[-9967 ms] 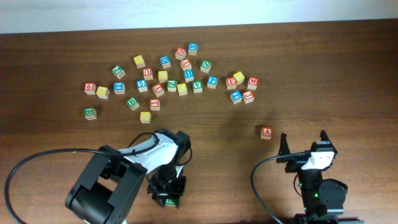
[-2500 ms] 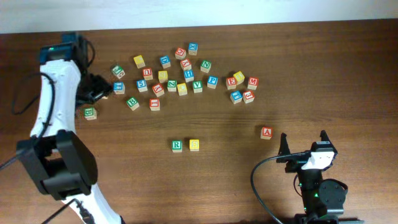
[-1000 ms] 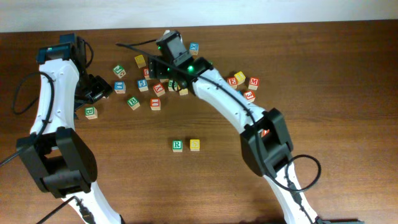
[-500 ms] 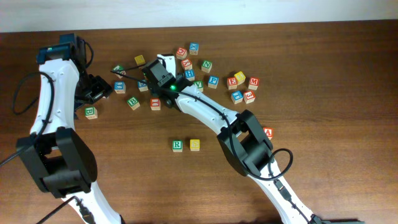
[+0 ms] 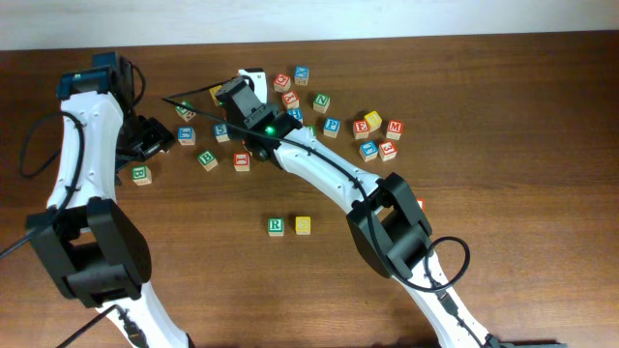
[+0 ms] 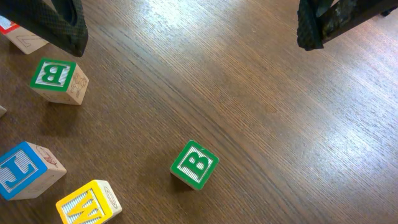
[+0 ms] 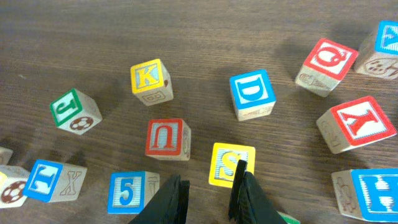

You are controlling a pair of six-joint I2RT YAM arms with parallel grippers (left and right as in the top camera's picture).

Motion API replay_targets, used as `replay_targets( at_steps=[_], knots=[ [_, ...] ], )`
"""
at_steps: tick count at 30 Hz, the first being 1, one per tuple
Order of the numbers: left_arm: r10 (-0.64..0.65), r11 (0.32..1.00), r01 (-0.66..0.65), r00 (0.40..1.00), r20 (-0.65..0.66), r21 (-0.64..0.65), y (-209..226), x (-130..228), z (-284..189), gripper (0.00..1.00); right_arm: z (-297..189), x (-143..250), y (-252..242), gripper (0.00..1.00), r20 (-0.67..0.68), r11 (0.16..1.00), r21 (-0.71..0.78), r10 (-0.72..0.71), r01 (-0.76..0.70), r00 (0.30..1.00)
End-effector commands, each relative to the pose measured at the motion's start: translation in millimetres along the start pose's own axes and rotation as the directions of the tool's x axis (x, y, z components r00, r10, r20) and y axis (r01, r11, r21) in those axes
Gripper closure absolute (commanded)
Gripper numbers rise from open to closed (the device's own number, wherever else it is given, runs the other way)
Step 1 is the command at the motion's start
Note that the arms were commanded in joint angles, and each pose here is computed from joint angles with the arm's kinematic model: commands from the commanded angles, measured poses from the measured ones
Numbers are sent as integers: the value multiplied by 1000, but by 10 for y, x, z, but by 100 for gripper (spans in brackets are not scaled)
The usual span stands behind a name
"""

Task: Spell out RSS
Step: 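Reach the right gripper into the cluster and grasp another yellow S block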

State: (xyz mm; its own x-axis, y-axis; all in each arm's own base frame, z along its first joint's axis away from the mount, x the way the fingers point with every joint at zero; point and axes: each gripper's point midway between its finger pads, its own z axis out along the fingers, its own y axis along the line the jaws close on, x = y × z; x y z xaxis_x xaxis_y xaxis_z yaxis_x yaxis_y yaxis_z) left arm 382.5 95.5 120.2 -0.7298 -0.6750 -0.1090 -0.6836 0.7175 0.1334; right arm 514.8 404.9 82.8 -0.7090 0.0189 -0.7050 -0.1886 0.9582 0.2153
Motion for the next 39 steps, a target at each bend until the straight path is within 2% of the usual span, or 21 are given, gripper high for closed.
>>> replay_targets(
  at_steps=[1,3,6,8,14,18,19,22,24,25,26,27,28,30,33,35,38,39],
  knots=[
    [5,1000,-5,1000,3,-6,15,-19,5,1,-18,262,135,93,-97,999,-49,-19,14,995],
    [5,1000,-5,1000,3,-6,15,-19,5,1,84,435,32,93,-140,1000,-15,-17,15,990],
    [5,1000,-5,1000,3,-6,15,-19,5,1,109,417,-127,94,-144,999,30,-8,12,990],
    [5,1000,-5,1000,3,-6,15,-19,5,1,122,456,-196,96,-161,996,56,72,-63,984],
    [5,1000,-5,1000,3,-6,15,-19,5,1,163,528,-173,96,-186,995,37,96,-91,978],
    [5,1000,-5,1000,3,-6,15,-19,5,1,225,487,-510,93,-147,984,158,102,-78,984],
    [5,1000,-5,1000,3,-6,15,-19,5,1,227,494,-627,96,-162,980,182,110,-80,981],
    [5,1000,-5,1000,3,-6,15,-19,5,1,197,449,-825,96,-181,973,213,124,-85,976],
    [5,1000,-5,1000,3,-6,15,-19,5,1,114,269,-663,86,-163,988,152,56,-31,985],
    [5,1000,-5,1000,3,-6,15,-19,5,1,94,162,-510,69,-138,995,99,-1,15,990],
    [5,1000,-5,1000,3,-6,15,-19,5,1,96,89,-344,46,-108,999,40,-32,37,994],
    [5,1000,-5,1000,3,-6,15,-19,5,1,105,31,-254,30,-76,999,15,-30,31,997],
    [5,1000,-5,1000,3,-6,15,-19,5,1,118,-41,-163,20,-36,1000,-10,-26,26,999],
    [5,1000,-5,1000,3,-6,15,-19,5,1,188,-132,-89,14,20,999,-40,-12,13,1000],
    [5,1000,-5,1000,3,-6,15,-19,5,1,378,91,-104,18,-19,999,-49,-20,19,1000],
    [5,1000,-5,1000,3,-6,15,-19,5,1,468,200,-154,35,-36,999,-33,-25,23,999],
    [5,1000,-5,1000,3,-6,15,-19,5,1,545,287,-204,41,-49,999,-19,-27,26,998],
    [5,1000,-5,1000,3,-6,15,-19,5,1,566,302,-229,50,-47,1000,-8,-27,27,999]
  ],
)
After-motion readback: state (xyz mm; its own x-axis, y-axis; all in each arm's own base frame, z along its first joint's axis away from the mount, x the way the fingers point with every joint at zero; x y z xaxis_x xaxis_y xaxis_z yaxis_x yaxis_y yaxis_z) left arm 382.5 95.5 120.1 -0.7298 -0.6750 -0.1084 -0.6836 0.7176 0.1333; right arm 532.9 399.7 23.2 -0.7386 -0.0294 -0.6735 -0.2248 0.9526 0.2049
